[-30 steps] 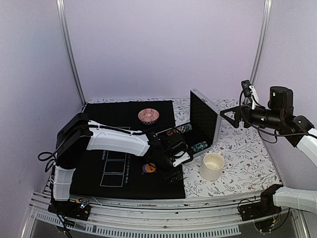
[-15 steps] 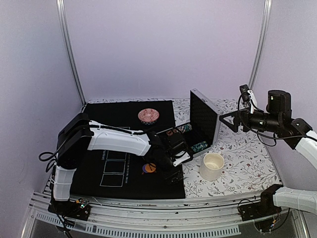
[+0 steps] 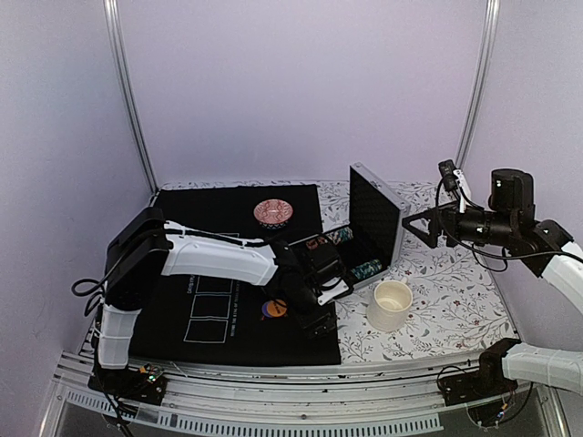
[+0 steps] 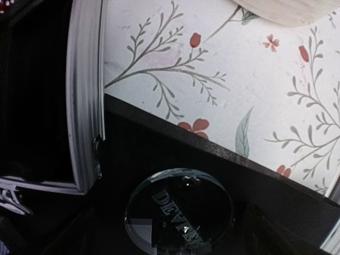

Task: Distribute texas hold em gaming equipment
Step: Pick up the dealer button from the poker table mat, then place the dealer button in the dealer area.

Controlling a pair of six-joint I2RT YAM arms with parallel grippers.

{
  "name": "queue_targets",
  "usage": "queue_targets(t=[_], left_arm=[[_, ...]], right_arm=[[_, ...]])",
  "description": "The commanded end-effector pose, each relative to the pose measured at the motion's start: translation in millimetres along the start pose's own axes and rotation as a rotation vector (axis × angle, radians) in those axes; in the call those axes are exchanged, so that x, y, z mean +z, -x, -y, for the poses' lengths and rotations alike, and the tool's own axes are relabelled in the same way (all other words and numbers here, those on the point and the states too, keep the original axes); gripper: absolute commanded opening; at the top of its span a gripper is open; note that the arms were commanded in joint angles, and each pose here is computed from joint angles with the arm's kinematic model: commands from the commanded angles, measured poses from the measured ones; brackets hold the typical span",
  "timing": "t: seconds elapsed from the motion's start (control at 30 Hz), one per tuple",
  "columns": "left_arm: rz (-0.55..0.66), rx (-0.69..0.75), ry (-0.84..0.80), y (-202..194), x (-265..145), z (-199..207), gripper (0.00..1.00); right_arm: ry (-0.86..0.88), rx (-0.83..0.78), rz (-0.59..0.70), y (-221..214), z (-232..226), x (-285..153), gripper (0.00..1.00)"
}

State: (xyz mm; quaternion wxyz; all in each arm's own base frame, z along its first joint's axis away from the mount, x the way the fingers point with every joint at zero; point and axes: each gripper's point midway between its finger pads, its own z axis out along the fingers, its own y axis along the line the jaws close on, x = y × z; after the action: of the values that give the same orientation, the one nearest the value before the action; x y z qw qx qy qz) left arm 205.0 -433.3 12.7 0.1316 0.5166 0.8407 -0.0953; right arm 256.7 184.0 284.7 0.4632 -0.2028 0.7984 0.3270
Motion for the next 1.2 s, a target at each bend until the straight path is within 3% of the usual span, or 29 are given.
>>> queue_targets(t=[0.0, 0.4, 0.5, 0.8, 0.97, 1.17], left_arm=[[-0.096, -0.007, 0.017, -23, 25, 0, 0.95], [-0.151, 0.014, -0.001, -43, 25, 10, 0.71], [-0.136, 0.01, -0.033, -40, 19, 16, 0.59], [-0.042, 0.0, -0.066, -22, -14, 21, 0.4], [0.023, -0.016, -0.1, -9, -41, 20, 0.39], [0.17, -0.061, -0.153, 5, -102, 9, 0.39]], right_arm=[[0.027, -0.024, 0.017, 0, -6, -3, 0.99], [0.036, -0.021, 0.036, 1, -9, -7, 0.99], [0.044, -0.019, 0.041, 3, -11, -8, 0.99], [0.059, -0.027, 0.069, 9, -17, -15, 0.99], [0.085, -0.04, 0.099, 15, -25, -21, 0.99], [0.123, -0.062, 0.142, 27, -37, -31, 0.99]])
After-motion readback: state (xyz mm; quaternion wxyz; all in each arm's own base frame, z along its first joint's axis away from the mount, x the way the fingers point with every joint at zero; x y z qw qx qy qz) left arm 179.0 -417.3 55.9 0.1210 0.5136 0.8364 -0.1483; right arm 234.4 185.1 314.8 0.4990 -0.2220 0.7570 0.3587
